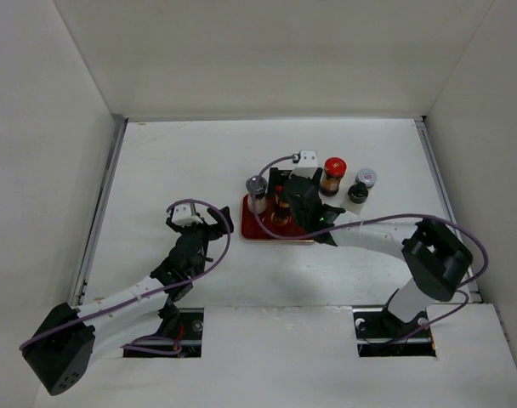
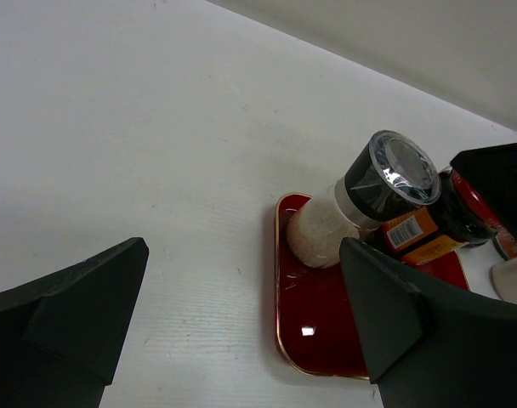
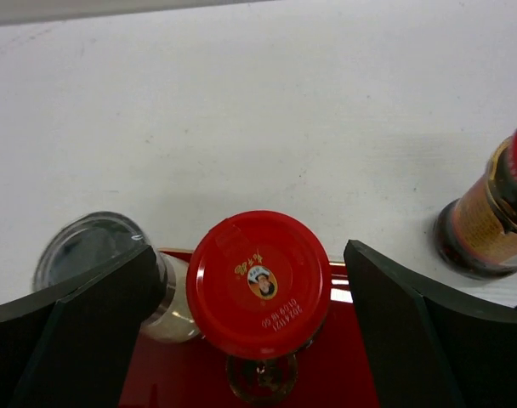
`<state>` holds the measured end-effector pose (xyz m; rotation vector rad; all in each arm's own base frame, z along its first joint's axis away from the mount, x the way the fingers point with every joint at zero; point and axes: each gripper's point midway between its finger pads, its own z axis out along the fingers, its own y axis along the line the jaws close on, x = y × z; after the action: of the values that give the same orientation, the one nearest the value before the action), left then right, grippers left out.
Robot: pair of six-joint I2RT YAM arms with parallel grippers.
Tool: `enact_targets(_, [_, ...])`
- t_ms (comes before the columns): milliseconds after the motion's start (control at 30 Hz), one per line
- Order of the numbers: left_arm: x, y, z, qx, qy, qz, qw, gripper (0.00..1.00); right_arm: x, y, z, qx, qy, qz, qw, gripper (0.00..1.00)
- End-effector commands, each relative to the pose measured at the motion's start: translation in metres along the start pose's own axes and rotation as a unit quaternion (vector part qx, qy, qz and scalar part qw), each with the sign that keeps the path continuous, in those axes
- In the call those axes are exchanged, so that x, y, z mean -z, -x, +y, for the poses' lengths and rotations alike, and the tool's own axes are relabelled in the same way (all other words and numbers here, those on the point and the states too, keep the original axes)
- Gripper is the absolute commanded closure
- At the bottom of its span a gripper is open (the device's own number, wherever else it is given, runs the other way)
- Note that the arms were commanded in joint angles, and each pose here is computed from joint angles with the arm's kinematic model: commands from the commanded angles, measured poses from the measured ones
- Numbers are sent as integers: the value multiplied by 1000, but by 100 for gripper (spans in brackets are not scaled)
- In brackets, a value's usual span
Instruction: Organize the condiment bottles
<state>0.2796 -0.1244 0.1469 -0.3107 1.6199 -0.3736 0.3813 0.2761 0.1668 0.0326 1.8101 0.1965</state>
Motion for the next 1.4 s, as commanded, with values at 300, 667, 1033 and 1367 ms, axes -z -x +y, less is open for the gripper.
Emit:
enact_targets(300, [-1,8,-9,21,-14,-15,1000,0,34,84,-84,-49,-48,-42,997,32])
enact_targets(667, [-2,9,-9,21,-17,-14,1000,0,-23,70,-144,31,-133,64,989,0])
enact_targets(1033, [-1,9,-8,22,-17,-15,999,0,-46,41,-155,41,-162,93,982,0])
enact_targets(1367, [-2,8,-7,21,-16,-13,1000,0,-59,19,-155,28,-155,114,981,10])
